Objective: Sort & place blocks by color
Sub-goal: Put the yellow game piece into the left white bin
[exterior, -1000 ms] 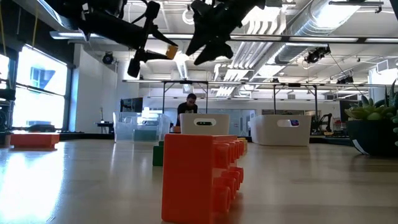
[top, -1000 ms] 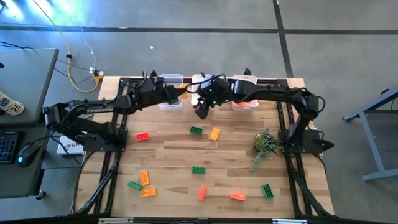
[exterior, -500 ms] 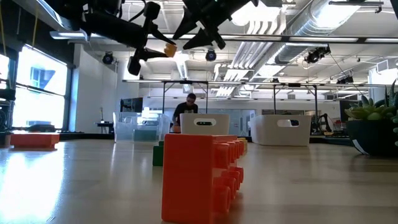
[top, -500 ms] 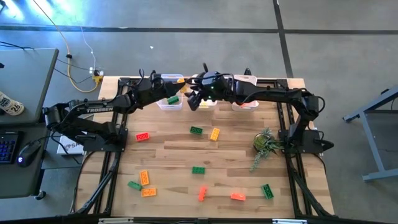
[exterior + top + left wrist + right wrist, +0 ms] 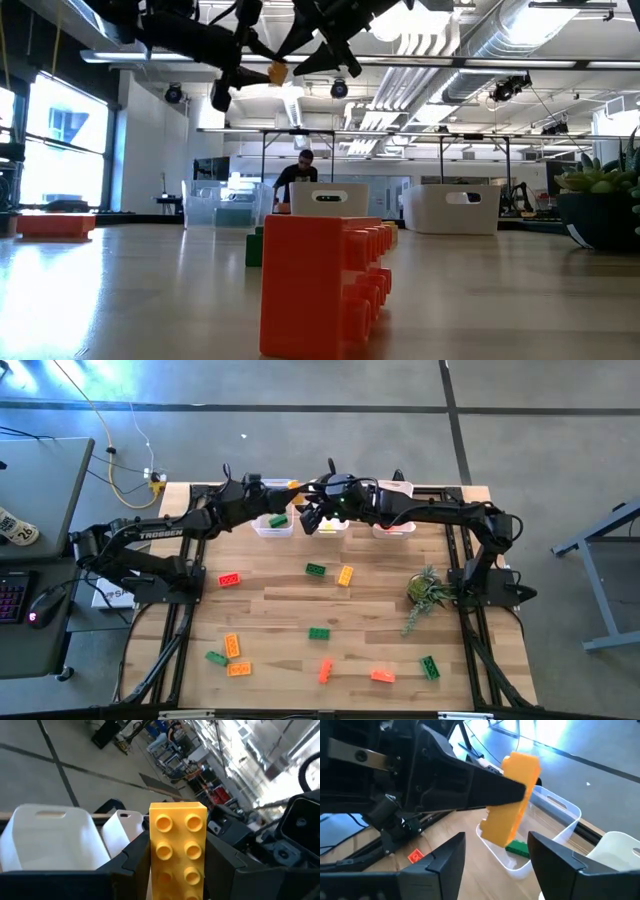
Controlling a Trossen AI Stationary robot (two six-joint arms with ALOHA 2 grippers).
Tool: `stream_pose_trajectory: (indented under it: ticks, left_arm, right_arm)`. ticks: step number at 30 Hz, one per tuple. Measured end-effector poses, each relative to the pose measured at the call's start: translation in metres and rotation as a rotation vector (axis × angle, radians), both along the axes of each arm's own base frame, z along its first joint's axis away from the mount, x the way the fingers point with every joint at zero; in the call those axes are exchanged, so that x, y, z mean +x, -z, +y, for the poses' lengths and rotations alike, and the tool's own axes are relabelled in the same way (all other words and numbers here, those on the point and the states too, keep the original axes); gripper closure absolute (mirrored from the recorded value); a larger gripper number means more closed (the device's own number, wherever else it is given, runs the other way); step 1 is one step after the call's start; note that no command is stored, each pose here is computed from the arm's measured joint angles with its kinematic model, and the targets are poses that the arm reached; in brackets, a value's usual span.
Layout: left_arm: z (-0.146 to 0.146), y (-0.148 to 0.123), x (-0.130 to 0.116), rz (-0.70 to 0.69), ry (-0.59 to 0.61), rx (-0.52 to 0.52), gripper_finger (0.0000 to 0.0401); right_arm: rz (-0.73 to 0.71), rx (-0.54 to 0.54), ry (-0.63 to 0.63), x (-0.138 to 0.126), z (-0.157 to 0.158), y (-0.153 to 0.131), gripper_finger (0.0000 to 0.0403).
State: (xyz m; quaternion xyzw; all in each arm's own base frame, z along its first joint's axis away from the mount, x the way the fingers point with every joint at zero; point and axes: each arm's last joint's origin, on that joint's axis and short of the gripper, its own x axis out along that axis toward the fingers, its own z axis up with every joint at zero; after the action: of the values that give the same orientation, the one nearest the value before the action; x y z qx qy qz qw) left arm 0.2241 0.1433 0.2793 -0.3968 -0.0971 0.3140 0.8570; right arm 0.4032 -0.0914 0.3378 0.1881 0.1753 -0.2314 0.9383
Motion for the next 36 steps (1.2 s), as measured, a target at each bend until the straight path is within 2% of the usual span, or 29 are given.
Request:
stream_pose_trajectory:
  ticks: [6,13,19,25,36]
  left_arm:
    - [0.008,-0.011,0.015,0.119,0.029,0.021,0.0281]
    - [0.012,-0.010,0.024,0.122,0.034,0.015,0.0281]
    - [0.016,-0.007,0.030,0.071,0.024,-0.030,0.0281]
    - [0.015,-0.007,0.031,0.023,0.026,-0.091,0.0281]
    - [0.016,-0.009,0.031,-0.044,0.009,-0.125,0.0281]
  right_arm:
    - [0.006,-0.012,0.019,0.000,-0.001,0.000,0.0201]
    - [0.017,-0.041,0.086,-0.002,-0.006,0.000,0.0201]
    - [0.035,-0.039,0.122,-0.004,-0.011,0.002,0.0204]
    - [0.050,-0.051,0.134,-0.006,-0.014,0.003,0.0239]
    - [0.043,-0.056,0.157,-0.007,-0.016,0.001,0.0305]
